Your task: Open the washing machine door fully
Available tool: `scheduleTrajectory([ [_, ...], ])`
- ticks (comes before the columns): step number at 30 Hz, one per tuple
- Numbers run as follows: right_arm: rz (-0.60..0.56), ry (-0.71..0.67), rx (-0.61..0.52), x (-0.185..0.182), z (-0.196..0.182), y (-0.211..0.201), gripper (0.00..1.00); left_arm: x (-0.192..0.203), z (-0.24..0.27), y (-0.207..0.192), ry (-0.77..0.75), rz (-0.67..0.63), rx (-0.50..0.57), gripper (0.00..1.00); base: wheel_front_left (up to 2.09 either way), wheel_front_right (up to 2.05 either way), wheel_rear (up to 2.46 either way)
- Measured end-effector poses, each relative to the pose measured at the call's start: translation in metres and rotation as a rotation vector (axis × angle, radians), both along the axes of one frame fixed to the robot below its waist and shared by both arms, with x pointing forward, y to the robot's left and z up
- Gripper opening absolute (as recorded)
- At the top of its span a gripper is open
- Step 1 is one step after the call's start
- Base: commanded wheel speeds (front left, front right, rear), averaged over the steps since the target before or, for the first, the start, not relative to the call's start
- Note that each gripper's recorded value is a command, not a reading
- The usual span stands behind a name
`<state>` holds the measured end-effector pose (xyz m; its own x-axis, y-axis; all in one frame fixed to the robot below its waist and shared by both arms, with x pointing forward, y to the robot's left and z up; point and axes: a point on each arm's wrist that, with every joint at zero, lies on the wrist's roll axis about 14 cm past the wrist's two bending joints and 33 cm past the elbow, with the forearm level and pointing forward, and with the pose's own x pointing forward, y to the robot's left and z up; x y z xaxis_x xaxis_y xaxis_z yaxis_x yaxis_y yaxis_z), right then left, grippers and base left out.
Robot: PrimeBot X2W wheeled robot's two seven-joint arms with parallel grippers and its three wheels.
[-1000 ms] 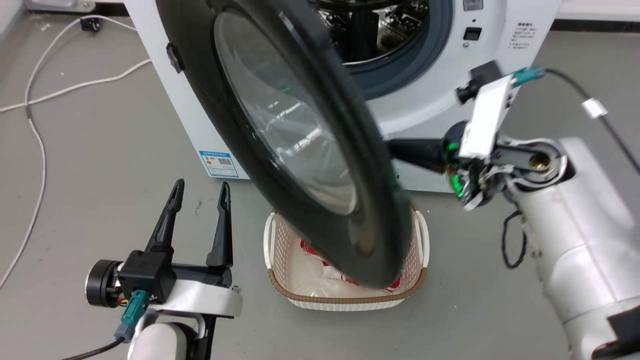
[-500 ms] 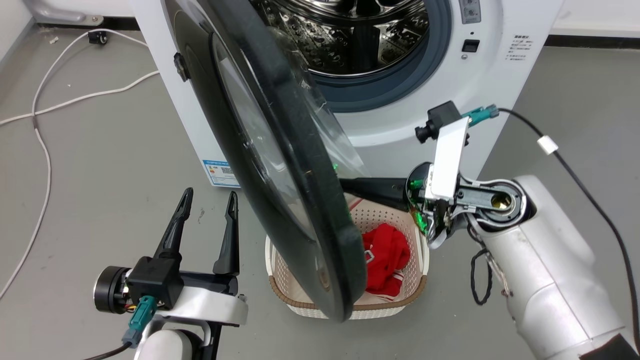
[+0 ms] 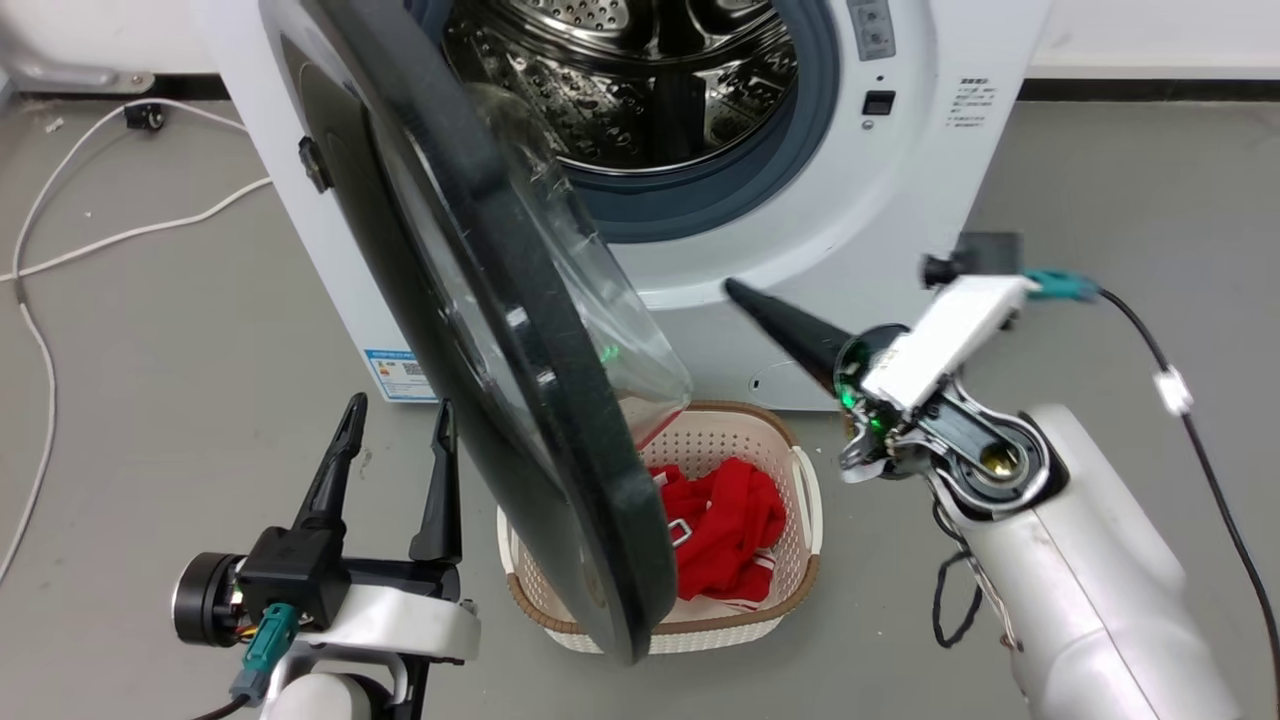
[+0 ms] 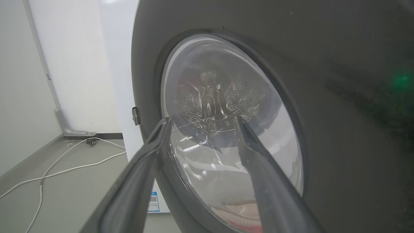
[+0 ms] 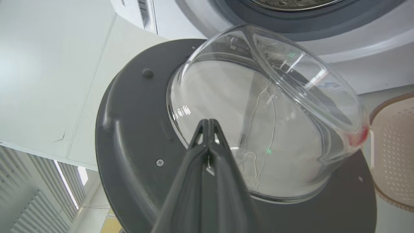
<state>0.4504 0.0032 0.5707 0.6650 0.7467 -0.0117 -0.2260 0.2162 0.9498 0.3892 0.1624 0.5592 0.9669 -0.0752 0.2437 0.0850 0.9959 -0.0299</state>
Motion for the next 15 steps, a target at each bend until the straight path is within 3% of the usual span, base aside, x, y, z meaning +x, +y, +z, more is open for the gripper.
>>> scheduleTrajectory([
  [9,-0.404,-0.002,0.033,0.004,-0.023,-0.093,0.00,-0.002,-0.001,0.001,0.003,0.002,-0.002,1.00,0.00,0.00,0.00],
  [10,-0.440,-0.001,0.027,0.001,-0.027,-0.102,0.17,-0.002,0.000,0.000,0.002,0.002,-0.002,1.00,0.00,0.00,0.00],
  [11,-0.475,-0.008,0.010,-0.002,-0.031,-0.110,0.41,-0.003,-0.001,0.001,0.003,0.003,-0.002,1.00,0.00,0.00,0.00],
  [12,-0.506,-0.017,-0.008,-0.005,-0.034,-0.118,0.67,-0.003,-0.001,0.001,0.005,0.003,-0.002,1.00,0.00,0.00,0.00],
  [13,-0.540,-0.024,-0.012,-0.009,-0.036,-0.126,1.00,-0.005,-0.002,0.000,0.007,0.002,-0.002,1.00,0.00,0.00,0.00],
  [15,-0.600,-0.028,-0.019,-0.016,-0.043,-0.137,1.00,-0.006,-0.003,0.000,0.010,0.002,-0.002,1.00,0.00,0.00,0.00],
])
